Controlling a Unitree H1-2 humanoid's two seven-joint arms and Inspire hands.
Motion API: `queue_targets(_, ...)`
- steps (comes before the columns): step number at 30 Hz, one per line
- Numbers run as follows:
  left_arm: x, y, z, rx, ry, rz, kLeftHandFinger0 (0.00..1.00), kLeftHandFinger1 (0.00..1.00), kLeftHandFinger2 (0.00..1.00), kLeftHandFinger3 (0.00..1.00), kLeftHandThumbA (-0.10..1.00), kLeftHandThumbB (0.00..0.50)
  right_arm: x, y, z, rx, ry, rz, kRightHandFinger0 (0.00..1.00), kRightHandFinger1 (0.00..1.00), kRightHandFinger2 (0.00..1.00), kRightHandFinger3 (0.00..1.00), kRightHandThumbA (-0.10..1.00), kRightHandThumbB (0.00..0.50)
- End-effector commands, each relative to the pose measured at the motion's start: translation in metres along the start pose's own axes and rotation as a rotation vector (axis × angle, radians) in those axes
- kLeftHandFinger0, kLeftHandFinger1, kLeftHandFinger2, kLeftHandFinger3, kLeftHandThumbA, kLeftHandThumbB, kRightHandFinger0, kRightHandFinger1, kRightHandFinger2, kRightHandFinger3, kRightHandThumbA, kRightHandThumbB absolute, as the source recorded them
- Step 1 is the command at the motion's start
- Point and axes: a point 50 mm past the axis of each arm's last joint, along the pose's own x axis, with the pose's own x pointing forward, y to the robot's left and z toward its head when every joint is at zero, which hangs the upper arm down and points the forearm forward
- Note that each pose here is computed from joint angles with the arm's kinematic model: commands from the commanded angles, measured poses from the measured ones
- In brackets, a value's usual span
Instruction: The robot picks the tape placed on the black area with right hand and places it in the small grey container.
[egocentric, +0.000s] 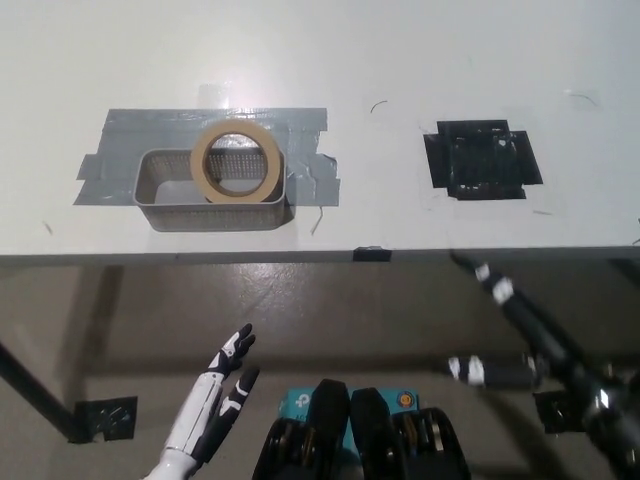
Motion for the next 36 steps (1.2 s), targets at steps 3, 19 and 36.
queue_targets(3,-0.009,0.014,-0.002,-0.042,-0.030,0.069,1.00,1.00,1.00,1.00,1.00,0.094,-0.019,0.025,-0.013,0.469,-0.095,-0.162,1.00,1.00,1.00,1.00,1.00,0.152)
queue_targets(19,-0.027,0.013,-0.011,-0.047,0.019,0.083,1.00,1.00,1.00,1.00,1.00,0.092,-0.036,0.052,-0.034,0.424,-0.030,-0.109,1.00,1.00,1.00,1.00,0.96,0.137)
queue_targets(36,-0.031,0.012,-0.014,-0.062,0.045,0.086,1.00,1.00,1.00,1.00,1.00,0.076,-0.034,0.052,-0.034,0.352,-0.017,-0.070,1.00,1.00,1.00,1.00,0.99,0.166)
